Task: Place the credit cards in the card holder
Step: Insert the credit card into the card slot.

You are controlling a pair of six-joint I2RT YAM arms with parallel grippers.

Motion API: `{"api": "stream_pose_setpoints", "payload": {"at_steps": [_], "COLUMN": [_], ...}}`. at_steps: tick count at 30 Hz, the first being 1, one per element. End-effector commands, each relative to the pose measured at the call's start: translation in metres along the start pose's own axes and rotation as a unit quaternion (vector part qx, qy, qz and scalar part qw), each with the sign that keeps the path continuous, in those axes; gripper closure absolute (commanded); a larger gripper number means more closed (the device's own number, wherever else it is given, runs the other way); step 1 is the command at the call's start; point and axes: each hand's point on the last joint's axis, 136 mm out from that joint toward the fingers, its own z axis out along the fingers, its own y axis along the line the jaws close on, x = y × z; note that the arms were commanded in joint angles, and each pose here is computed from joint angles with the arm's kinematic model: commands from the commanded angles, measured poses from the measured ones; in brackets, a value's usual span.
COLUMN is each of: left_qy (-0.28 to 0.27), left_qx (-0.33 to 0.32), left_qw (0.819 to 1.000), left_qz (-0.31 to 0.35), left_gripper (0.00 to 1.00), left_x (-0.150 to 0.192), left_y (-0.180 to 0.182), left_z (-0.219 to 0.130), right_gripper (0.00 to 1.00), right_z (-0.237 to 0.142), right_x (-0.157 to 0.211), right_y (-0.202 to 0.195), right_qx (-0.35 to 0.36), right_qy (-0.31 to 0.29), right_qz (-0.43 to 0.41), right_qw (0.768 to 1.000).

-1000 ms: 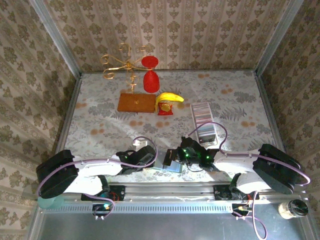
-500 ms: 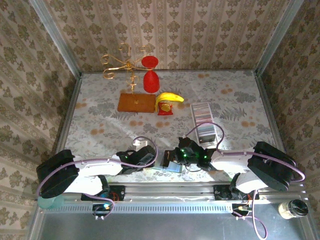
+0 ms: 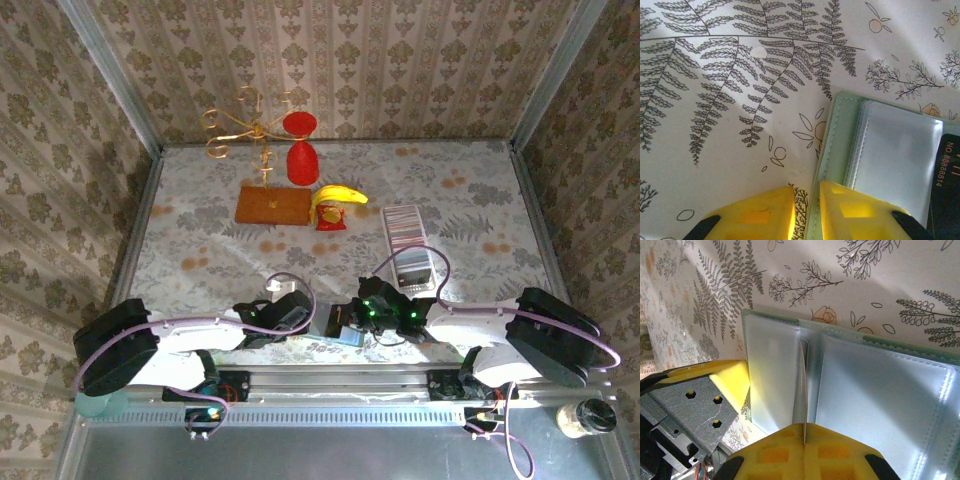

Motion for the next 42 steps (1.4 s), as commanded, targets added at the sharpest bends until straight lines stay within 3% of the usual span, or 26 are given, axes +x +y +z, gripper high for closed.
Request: {"api": "stream_pose_setpoints", "payload": {"at_steps": [1,10,16,21,26,37,42], "left_qy": [0.057,0.058,0.058,0.057,0.059,0.061,0.061], "left_qx": [0.004,0.005,0.004,0.003,0.003,0.004,0.006], "left_qw": [0.998,0.998,0.998,0.998,0.998,0.998,0.998], "left_qz": [0.002,0.003,0.003,0.004,0.004,0.005,0.005], "left_gripper": [0.79,0.79,0.79,0.79,0.79,0.80,0.81], "left_x": [0.028,0.028,0.029,0.029,0.030,0.032,0.032], "left_y": [0.001,0.001,0.002,0.003,0.003,0.003,0.003], "left_z": [0.012,0.011,0.011,0.011,0.012,0.013,0.013], "right_gripper": [1.00,1.00,0.94,0.75,0.73,0.58,0.60], "right_z": [0.002,0.012,0.015,0.016,0.010,0.004,0.004], "right_x": [0.008,0.012,0.011,0.010,0.007,0.008,0.008], "right_y": [-0.004,-0.002,-0.003,-0.001,-0.006,-0.013,-0.012], "right_qx": [0.018,0.017,0.021,0.039,0.064,0.105,0.110], "right_qy": [0.020,0.034,0.034,0.041,0.036,0.053,0.058], "right_qz": [-0.009,-0.006,-0.007,-0.029,-0.057,-0.084,-0.086], "right_qw": [1.000,0.999,0.999,0.998,0.996,0.990,0.988]}}
